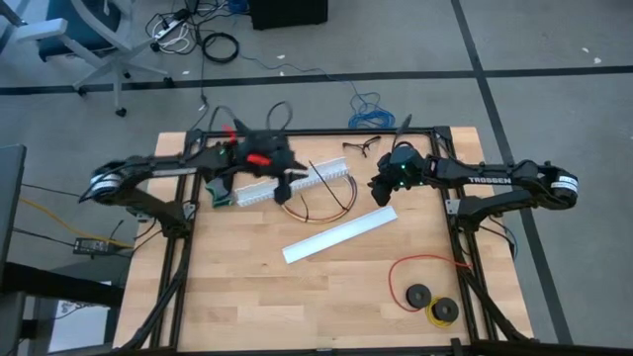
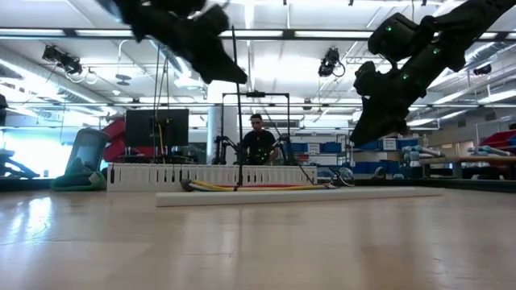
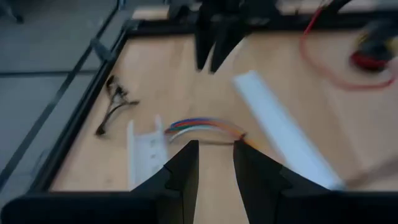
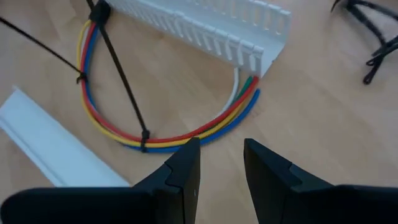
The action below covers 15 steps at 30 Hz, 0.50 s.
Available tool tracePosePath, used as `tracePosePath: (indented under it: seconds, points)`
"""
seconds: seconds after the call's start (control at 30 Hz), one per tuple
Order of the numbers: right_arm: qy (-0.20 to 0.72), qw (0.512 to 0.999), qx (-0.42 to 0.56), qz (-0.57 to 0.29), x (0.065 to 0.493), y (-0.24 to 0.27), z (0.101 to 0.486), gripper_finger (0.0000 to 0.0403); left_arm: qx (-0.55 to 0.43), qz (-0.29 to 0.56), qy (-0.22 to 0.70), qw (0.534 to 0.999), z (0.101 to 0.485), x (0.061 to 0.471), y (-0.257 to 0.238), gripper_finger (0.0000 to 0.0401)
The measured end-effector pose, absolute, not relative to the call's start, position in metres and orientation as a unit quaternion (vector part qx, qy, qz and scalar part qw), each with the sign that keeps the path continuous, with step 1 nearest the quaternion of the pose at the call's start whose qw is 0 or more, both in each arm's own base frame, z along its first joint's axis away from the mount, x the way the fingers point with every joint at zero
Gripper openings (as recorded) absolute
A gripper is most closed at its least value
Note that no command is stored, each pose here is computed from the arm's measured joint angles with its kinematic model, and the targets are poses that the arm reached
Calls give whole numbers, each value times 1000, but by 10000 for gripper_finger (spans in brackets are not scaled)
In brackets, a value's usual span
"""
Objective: Ziptie cables
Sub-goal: Put the zip-tied cables into the white cable duct
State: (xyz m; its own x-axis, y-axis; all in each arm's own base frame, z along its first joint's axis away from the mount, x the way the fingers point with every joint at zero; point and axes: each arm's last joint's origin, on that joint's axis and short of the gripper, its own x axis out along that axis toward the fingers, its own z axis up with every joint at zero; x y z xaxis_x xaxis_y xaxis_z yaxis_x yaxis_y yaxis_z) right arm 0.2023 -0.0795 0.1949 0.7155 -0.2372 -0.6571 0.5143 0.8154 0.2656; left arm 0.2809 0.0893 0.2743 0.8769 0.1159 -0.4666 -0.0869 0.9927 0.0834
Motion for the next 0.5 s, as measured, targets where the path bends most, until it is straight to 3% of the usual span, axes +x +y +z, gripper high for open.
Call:
tracePosePath:
  seconds: [0.17,0.4,0.5]
  points:
    - [328,891,224,-219,202,-74,192,112,18,40,197,979,236,252,66,106]
    - [302,890,244,-238,220,-82,180,112,15,58,253,966,186,233,62,106]
    - [304,891,248,-231,232,-88,168,112,69,40,272,959,184,231,61,106]
